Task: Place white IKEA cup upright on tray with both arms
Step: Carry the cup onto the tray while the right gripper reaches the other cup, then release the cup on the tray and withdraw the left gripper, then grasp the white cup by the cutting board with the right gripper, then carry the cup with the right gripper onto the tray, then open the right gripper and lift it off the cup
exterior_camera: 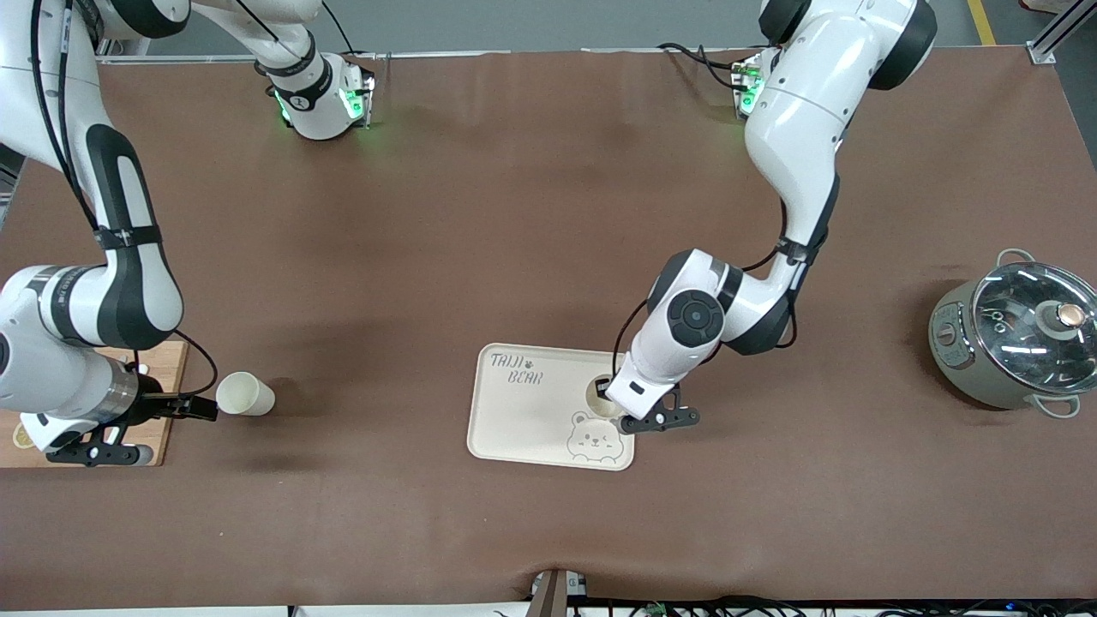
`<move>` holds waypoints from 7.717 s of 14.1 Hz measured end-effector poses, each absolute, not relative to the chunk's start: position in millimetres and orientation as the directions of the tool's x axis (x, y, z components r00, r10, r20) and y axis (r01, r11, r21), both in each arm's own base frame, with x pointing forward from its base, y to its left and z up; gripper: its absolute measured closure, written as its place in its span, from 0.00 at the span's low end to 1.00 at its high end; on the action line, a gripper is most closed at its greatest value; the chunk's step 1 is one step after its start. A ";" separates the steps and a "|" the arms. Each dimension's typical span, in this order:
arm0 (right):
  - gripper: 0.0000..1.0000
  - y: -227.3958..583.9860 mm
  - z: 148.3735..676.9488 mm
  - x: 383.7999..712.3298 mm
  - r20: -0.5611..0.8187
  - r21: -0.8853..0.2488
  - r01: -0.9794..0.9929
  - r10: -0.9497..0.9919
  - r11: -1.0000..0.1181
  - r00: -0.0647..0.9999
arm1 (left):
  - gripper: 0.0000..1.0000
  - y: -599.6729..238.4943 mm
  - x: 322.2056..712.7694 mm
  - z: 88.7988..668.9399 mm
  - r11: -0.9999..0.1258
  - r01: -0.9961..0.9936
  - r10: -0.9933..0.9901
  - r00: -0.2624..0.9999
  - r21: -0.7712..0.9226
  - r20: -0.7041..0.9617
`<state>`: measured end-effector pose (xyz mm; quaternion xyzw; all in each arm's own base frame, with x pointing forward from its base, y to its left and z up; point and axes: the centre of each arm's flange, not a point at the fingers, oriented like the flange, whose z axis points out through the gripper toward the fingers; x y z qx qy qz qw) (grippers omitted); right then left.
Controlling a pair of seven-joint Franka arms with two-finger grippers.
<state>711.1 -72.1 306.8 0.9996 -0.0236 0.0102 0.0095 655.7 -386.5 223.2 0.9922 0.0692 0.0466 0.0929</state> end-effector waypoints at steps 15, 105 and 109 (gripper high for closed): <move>0.00 -73.8 243.9 679.7 -0.003 0.013 0.049 0.049 -0.999 0.999 | 0.11 -400.4 653.7 223.6 -0.978 0.135 0.155 0.981 0.156 0.118; 0.00 335.3 462.2 616.5 -0.001 -0.081 -0.478 -0.479 -0.875 0.878 | 0.00 -100.6 612.4 552.7 -0.978 -0.211 -0.211 0.977 -0.004 -0.010; 0.00 263.1 583.1 550.1 -0.062 0.050 -0.329 -0.332 -0.943 0.941 | 0.00 -100.6 612.9 552.8 -0.978 -0.211 -0.211 0.978 -0.004 -0.009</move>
